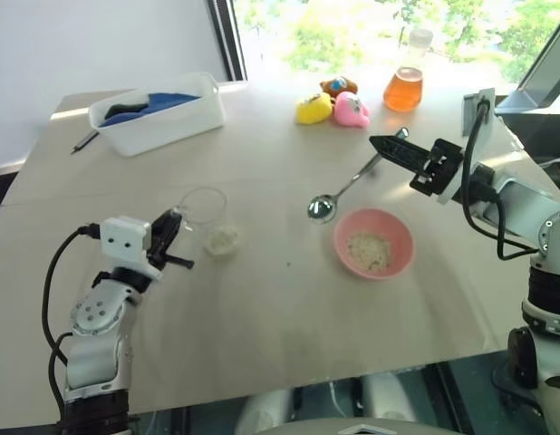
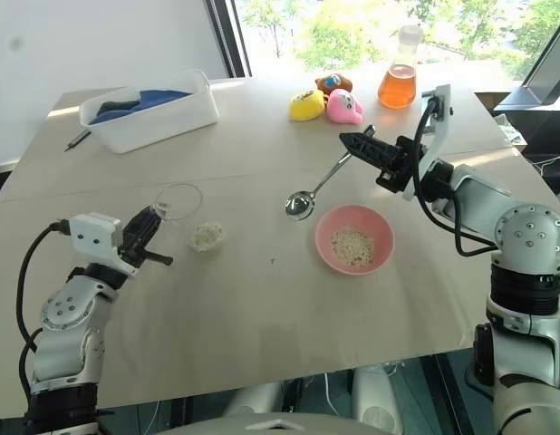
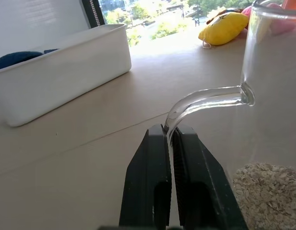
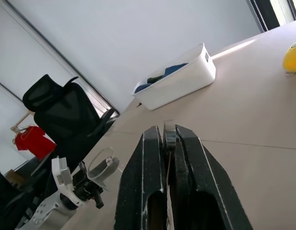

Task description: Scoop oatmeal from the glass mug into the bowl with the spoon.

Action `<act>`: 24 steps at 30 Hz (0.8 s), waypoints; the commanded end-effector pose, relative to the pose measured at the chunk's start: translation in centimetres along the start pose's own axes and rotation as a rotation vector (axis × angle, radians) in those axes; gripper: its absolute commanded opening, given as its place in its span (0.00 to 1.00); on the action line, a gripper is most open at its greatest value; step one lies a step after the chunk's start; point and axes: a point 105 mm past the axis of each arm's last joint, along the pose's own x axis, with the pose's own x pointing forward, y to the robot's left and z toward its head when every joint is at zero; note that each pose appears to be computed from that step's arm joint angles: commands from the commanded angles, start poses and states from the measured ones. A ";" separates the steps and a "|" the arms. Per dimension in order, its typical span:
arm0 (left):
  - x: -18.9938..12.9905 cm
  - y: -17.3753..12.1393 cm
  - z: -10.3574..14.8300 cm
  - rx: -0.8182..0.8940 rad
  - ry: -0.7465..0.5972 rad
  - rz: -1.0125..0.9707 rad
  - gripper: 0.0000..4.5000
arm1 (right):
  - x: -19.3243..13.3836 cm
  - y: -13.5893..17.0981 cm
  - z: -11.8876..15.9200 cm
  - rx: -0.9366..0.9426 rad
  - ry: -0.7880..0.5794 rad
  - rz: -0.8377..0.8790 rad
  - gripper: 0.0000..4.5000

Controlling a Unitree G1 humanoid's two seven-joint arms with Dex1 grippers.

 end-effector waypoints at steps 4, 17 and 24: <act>1.2 -1.3 1.2 -0.035 -0.019 -0.068 0.01 | 0.7 3.3 2.8 -0.078 -0.080 0.106 0.00; 4.7 -6.5 6.2 -0.023 -0.109 -0.301 0.01 | 5.7 6.2 1.9 -0.225 -0.027 0.187 0.00; 5.0 -7.1 6.5 -0.004 -0.109 -0.345 0.01 | 7.3 5.1 0.2 -0.341 0.032 0.136 0.00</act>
